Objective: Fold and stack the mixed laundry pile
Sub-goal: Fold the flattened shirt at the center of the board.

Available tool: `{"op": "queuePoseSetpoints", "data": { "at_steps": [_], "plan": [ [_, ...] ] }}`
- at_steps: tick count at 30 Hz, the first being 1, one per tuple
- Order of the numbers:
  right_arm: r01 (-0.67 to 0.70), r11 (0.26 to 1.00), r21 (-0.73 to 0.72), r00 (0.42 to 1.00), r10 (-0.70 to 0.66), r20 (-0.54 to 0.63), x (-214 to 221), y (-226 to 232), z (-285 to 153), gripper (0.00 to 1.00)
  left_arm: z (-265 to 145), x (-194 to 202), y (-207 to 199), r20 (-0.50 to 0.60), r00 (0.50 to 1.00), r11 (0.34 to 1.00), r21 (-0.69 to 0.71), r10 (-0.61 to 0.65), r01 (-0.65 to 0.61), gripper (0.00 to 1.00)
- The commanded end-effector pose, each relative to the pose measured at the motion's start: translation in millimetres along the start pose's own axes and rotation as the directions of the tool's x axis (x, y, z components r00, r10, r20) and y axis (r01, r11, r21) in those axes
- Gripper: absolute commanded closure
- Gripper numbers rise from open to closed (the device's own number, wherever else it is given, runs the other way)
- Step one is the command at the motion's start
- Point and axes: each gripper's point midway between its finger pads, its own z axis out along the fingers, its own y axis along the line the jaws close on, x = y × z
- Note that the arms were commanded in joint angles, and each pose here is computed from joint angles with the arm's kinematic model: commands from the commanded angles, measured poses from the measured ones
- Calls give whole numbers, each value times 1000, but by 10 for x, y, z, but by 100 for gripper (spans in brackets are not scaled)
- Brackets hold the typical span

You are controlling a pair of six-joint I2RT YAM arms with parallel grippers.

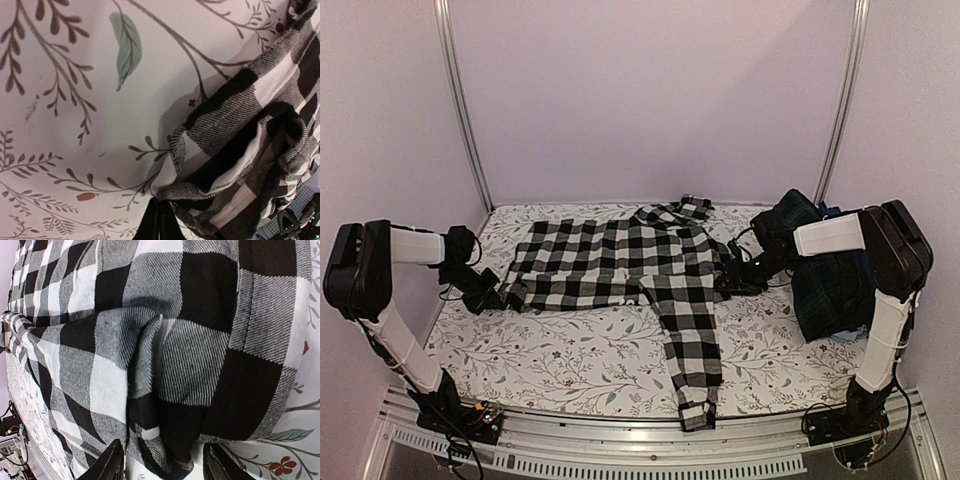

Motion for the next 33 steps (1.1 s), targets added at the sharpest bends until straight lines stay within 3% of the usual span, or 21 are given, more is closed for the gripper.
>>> {"op": "queuePoseSetpoints", "data": {
  "at_steps": [1,11,16,18,20,21,22,33],
  "plan": [
    [-40,995,92,986,54,-159,554,-201,3,46,59,17,65,-21,1000,1000,-4,-4,4,100],
    [-5,999,33,984,11,-175,484,-101,49,48,48,-2,18,-15,1000,1000,14,6,-6,100],
    [-14,1000,-2,985,14,-171,406,-78,175,56,61,12,15,-16,1000,1000,26,3,-2,100],
    [-25,999,-24,984,21,-177,407,-57,217,64,62,16,8,-16,1000,999,32,3,-2,100],
    [-37,999,-34,982,30,-188,439,-45,223,80,47,6,-8,-10,1000,999,39,3,-3,100],
    [-38,999,-28,981,32,-191,457,-57,215,94,36,-4,-16,-5,1000,999,40,5,-5,100],
    [-41,999,-15,981,38,-191,477,-76,196,99,24,-11,-20,-1,1000,999,39,7,-7,100],
    [-118,982,146,963,150,-226,879,-400,-116,100,-184,-22,292,38,999,991,-135,20,-15,100]
  ]
}}
